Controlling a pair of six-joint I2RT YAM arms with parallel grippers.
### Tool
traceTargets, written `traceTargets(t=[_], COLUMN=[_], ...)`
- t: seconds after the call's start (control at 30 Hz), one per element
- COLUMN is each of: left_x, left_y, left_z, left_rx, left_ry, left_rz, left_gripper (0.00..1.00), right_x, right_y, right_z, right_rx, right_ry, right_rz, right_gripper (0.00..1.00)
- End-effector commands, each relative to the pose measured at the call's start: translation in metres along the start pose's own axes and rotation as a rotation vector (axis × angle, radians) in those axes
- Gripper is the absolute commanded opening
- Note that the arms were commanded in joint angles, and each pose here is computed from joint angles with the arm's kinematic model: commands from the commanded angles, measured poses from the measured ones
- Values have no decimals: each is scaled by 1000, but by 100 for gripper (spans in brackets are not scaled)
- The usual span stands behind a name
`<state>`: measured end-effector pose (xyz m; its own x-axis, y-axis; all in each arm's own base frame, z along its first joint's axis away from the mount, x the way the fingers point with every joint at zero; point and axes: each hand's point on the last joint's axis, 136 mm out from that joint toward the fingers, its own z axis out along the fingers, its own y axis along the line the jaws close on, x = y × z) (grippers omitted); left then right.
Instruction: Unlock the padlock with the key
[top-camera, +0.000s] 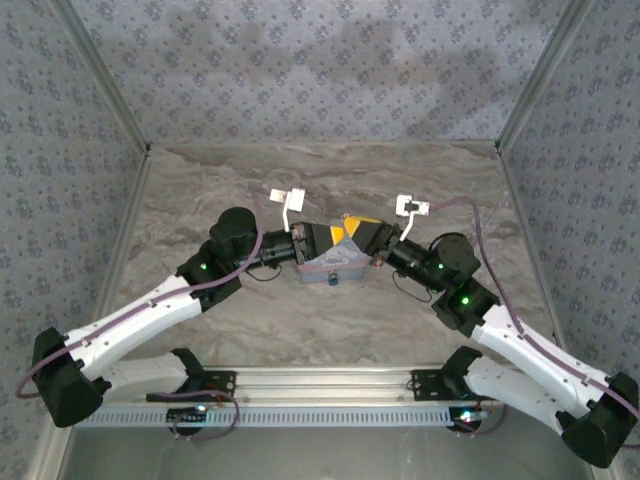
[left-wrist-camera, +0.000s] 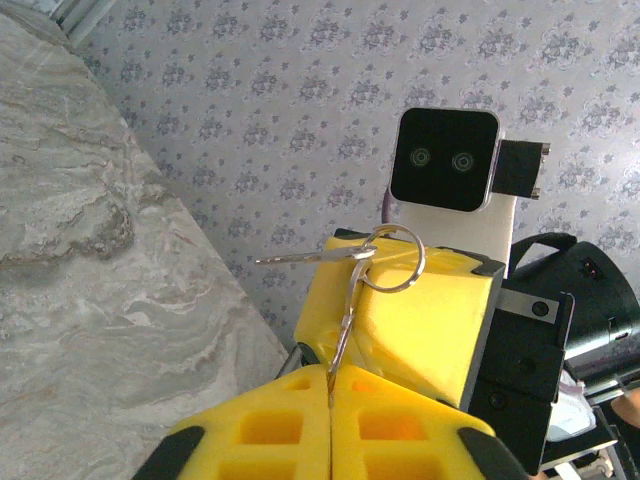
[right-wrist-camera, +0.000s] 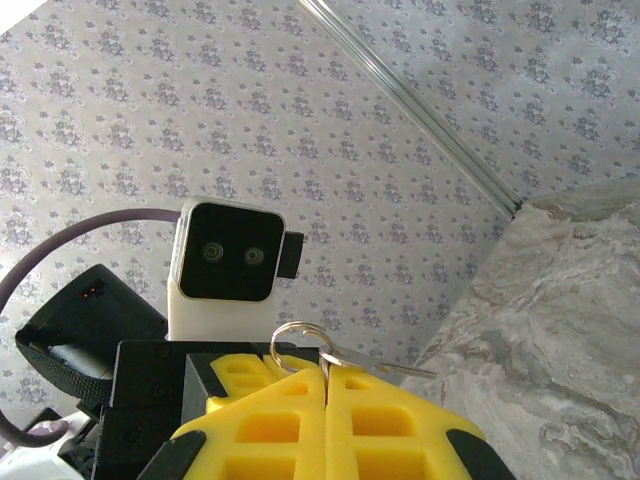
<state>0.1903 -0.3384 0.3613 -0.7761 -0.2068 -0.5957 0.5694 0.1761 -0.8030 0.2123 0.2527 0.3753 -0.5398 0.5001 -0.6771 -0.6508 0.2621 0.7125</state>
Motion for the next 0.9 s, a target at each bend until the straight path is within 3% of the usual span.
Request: traceTargets(t=[0.0,0.2,0.3,0.43,0.57,0.67,0.87], left_x=[-11,-12,-9,4,30,48,68], left_y=[-22,-20,-10,14,38,50,35], left_z=[-7,-7,-7,-8,-8,-9,-4], left_rx=[46,24,-56,-211,-326,-386,-277], left_ry=[-39,-34,3,129,330,482,664], left_rz=[56,69,74,53,27,20,47], left_gripper=[2,0,0,0,0,0,0], right_x=[-1,1,1,-2,-1,3,-4], right_y=[6,7,-3,-21,-41,-50,-46], right_z=[-4,-7,-14,-37,-60,-64,-50], right_rx=[-24,-17,46,170,314,339,144], right_ry=[-11,3,11,27,100,192,317], right_rz=[7,1,-6,-51,-97,-65,68], right_gripper=[0,2,33,42,42,38,36])
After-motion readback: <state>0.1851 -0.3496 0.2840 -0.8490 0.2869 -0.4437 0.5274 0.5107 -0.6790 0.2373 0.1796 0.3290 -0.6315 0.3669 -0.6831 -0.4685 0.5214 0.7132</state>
